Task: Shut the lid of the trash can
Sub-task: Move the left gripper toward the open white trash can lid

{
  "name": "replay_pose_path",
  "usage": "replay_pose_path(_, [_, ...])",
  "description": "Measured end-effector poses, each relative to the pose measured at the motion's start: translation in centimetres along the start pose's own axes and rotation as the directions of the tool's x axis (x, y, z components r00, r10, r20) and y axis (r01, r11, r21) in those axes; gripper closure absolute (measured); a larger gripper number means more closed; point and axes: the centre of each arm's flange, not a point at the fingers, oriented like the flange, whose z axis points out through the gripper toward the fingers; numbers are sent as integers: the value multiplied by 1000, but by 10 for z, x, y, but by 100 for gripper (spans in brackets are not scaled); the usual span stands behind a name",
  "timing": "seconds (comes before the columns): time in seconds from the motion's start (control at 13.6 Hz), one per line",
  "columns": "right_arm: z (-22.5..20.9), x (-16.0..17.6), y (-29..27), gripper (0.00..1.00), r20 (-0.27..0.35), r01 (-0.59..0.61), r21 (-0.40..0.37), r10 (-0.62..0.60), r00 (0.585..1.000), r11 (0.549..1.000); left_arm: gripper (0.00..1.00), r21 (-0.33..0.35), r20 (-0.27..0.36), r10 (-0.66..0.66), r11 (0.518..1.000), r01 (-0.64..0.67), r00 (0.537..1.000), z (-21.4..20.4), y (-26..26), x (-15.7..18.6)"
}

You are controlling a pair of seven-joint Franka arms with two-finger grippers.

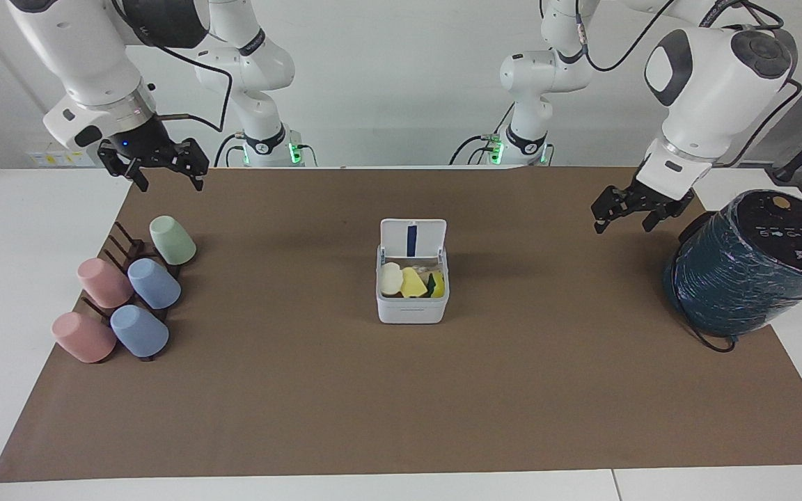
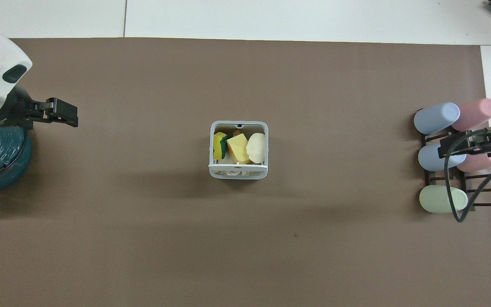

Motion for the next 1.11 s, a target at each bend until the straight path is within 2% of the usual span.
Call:
replay_pose_path(0.74, [0, 0, 0, 0, 0, 0, 0, 0, 1000, 1000, 0, -1, 6, 26, 1000, -26, 1000, 2, 15, -3])
replay_pose_path(1.11, [0, 0, 0, 0, 0, 0, 0, 0, 1000, 1000, 0, 8, 41, 49, 999, -49, 998, 16, 96, -28])
